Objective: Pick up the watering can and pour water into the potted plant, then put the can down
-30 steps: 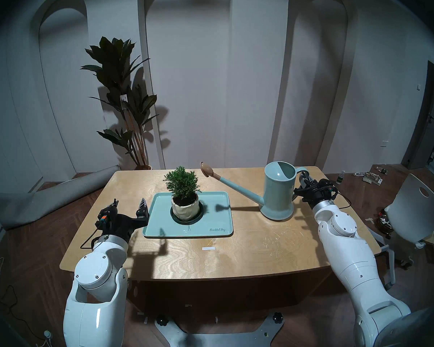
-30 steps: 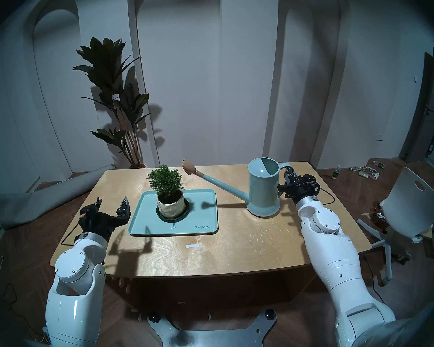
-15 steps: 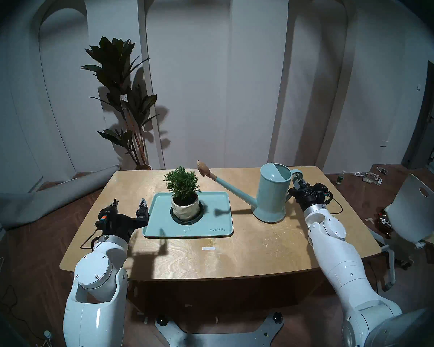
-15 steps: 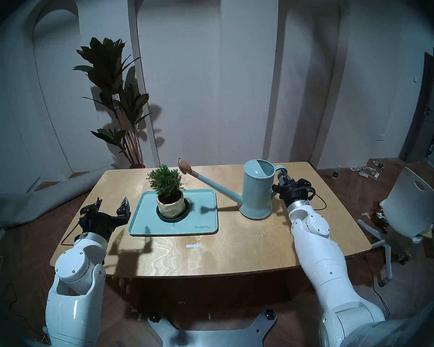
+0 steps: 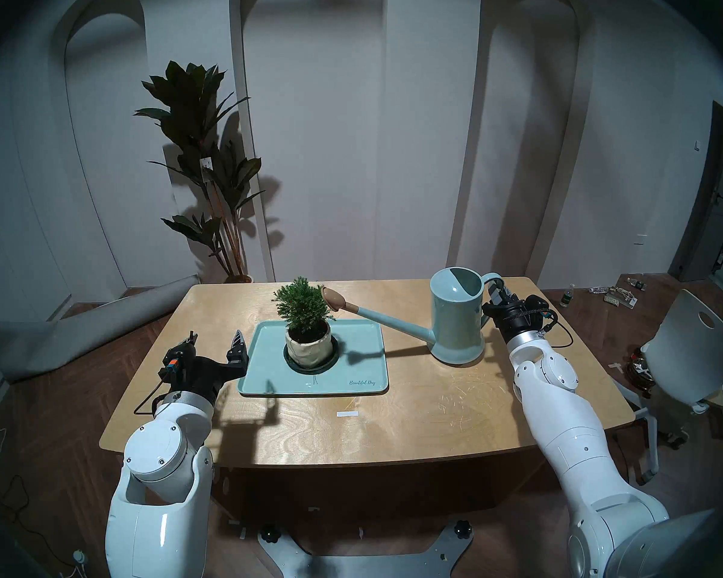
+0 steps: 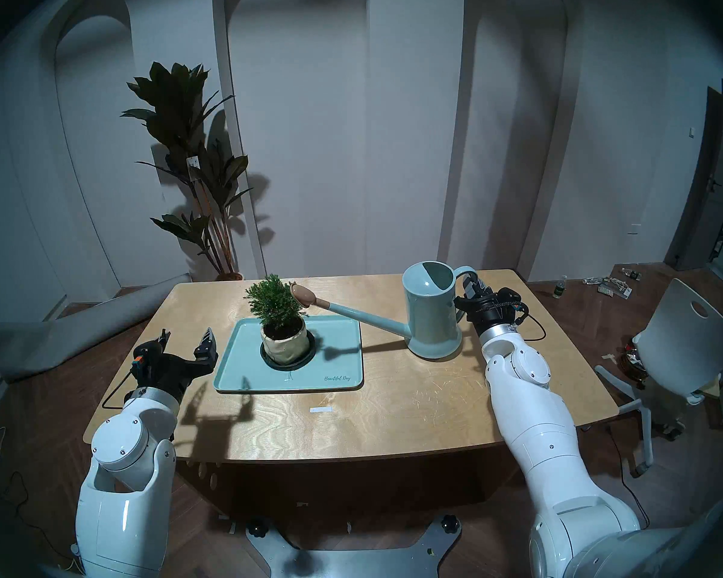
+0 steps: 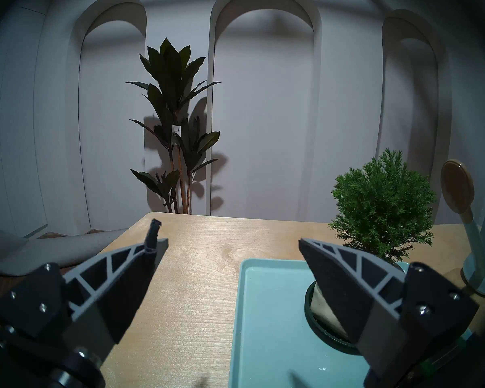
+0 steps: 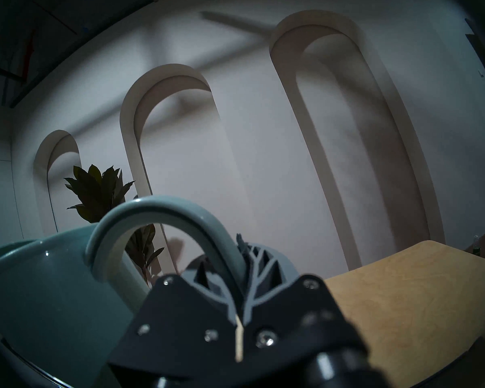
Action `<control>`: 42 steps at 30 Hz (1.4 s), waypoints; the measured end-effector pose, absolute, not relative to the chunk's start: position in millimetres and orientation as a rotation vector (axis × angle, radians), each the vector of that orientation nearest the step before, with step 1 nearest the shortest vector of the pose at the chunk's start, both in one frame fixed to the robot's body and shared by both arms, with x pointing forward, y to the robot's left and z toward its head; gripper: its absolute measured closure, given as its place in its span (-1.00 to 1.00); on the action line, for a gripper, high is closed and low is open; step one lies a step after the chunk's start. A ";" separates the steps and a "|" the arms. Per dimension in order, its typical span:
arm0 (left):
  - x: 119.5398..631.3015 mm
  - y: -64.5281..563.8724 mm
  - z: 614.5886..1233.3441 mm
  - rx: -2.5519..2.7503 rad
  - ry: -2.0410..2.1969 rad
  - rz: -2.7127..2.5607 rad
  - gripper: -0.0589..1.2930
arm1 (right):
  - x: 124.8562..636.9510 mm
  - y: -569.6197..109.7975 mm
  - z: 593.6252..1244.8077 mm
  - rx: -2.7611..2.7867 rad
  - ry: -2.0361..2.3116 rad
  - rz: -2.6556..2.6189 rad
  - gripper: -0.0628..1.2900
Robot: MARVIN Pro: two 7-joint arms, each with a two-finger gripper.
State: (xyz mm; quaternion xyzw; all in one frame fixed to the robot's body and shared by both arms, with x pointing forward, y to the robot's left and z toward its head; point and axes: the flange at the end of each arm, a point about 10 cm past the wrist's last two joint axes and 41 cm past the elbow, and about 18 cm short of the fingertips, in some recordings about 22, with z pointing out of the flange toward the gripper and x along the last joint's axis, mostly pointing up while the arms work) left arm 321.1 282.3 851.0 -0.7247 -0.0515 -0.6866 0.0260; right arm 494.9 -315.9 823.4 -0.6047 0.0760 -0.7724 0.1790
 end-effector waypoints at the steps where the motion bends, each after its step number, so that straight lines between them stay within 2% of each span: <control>1: 321.1 282.3 851.0 -2.240 -0.159 -2.122 -0.91 | 495.0 -315.9 823.8 -1.706 0.217 -2.184 0.92; 21: 321.2 282.3 850.9 -2.240 -0.159 -2.122 -0.91 | 501.1 -299.5 831.5 -1.512 0.344 -2.140 0.87; 42: 321.2 282.4 850.1 -2.242 -0.159 -2.120 -0.91 | 515.2 -334.0 911.1 -1.330 0.271 -2.313 0.83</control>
